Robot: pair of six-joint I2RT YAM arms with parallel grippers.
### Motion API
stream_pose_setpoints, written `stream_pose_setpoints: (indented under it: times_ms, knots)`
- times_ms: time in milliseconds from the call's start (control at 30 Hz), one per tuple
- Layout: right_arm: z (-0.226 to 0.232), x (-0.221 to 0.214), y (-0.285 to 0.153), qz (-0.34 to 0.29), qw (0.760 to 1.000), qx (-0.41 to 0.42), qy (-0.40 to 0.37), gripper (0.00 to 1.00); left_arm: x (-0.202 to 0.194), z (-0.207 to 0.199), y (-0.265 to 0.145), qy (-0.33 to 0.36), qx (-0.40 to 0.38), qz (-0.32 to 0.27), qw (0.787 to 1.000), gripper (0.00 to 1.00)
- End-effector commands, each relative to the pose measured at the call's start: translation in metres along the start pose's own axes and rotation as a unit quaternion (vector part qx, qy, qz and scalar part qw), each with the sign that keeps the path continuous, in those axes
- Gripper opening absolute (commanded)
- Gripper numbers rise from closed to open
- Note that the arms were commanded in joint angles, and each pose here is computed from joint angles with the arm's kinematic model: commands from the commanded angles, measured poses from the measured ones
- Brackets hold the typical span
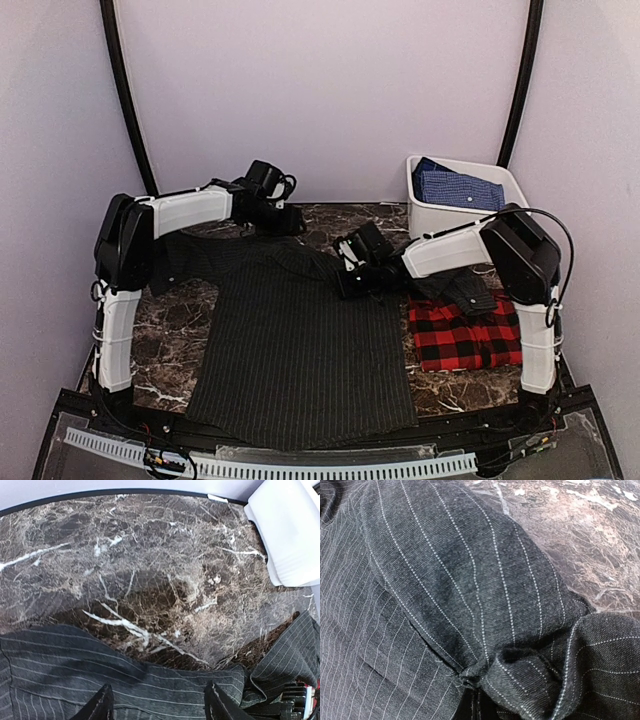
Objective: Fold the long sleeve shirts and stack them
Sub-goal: Adjust the flattened shirt at the center of the board.
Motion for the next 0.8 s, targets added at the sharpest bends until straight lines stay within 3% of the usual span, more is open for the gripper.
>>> stream_pose_setpoints:
  times_ms: [0,267,333,467,533,600,767]
  knots:
    - [-0.004,-0.012,0.013,0.015,1.000,-0.015,0.000,0.00,-0.018,0.006,0.009,-0.005,0.071,0.052,0.996,0.63]
    - [-0.003,-0.012,0.013,0.014,1.000,-0.017,-0.002,0.00,-0.019,0.009,0.029,0.007,0.102,0.070,0.992,0.61]
    - [-0.003,-0.011,0.013,0.013,1.000,-0.016,-0.001,0.00,-0.016,0.009,0.030,0.009,0.106,0.071,0.992,0.54]
    - [-0.004,-0.009,0.009,0.006,1.000,-0.024,-0.001,0.00,-0.009,0.005,0.022,0.013,0.112,0.068,0.991,0.19]
    - [-0.004,-0.006,0.006,-0.002,1.000,-0.030,-0.001,0.00,-0.005,0.002,0.013,0.014,0.114,0.062,0.991,0.08]
    - [-0.003,-0.003,0.002,-0.008,0.999,-0.033,-0.001,0.00,-0.003,-0.001,0.003,0.014,0.112,0.057,0.992,0.01]
    - [0.001,0.011,-0.017,-0.039,0.998,-0.044,0.002,0.00,0.000,-0.008,-0.034,0.003,0.101,0.031,0.994,0.00]
Point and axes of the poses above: each gripper's point midway between its finger pads, its own y axis out along the fingers, its own z axis along the line the jaws close on, x = y × z, the point moved 9 cm from there along -y, back along the fingers, and after that the axes turned 11 degrees about y, right-handed, at the moved point
